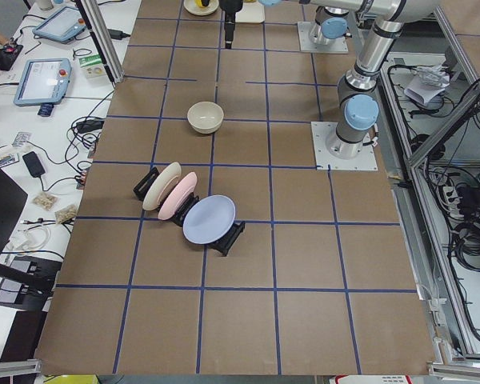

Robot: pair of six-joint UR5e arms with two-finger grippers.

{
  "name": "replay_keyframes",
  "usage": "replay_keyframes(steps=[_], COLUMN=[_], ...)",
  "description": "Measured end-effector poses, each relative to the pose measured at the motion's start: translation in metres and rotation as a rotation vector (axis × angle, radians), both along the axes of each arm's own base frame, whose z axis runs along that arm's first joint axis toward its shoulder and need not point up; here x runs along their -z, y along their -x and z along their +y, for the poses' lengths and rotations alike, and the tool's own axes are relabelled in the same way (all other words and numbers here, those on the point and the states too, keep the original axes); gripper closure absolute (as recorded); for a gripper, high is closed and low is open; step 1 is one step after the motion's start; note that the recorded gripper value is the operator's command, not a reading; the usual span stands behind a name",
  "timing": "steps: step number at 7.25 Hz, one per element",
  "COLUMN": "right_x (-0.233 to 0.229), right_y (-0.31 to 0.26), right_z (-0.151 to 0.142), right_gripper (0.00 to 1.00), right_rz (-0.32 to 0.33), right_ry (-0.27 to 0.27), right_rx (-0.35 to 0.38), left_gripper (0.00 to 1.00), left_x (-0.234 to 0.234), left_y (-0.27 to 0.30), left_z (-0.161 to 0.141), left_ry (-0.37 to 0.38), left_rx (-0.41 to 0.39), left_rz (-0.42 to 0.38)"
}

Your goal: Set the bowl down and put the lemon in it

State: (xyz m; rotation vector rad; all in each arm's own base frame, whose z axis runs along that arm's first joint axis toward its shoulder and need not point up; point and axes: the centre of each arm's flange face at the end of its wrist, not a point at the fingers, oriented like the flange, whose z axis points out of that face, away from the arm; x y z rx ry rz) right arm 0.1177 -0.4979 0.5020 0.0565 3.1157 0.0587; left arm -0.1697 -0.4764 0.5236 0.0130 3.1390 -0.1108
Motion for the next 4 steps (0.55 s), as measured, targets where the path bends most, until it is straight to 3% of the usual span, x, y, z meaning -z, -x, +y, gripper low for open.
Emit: replay_keyframes(steps=[4], right_x=[0.0002], right_y=[0.0019], right_z=[-0.0002], right_gripper=[0.00], right_rz=[0.004], right_ry=[0.000], right_rx=[0.004], left_gripper=[0.00], left_x=[0.0009], left_y=[-0.0037], left_z=[-0.0014], left_ry=[-0.004], left_rx=[-0.006], left_rz=[0.001])
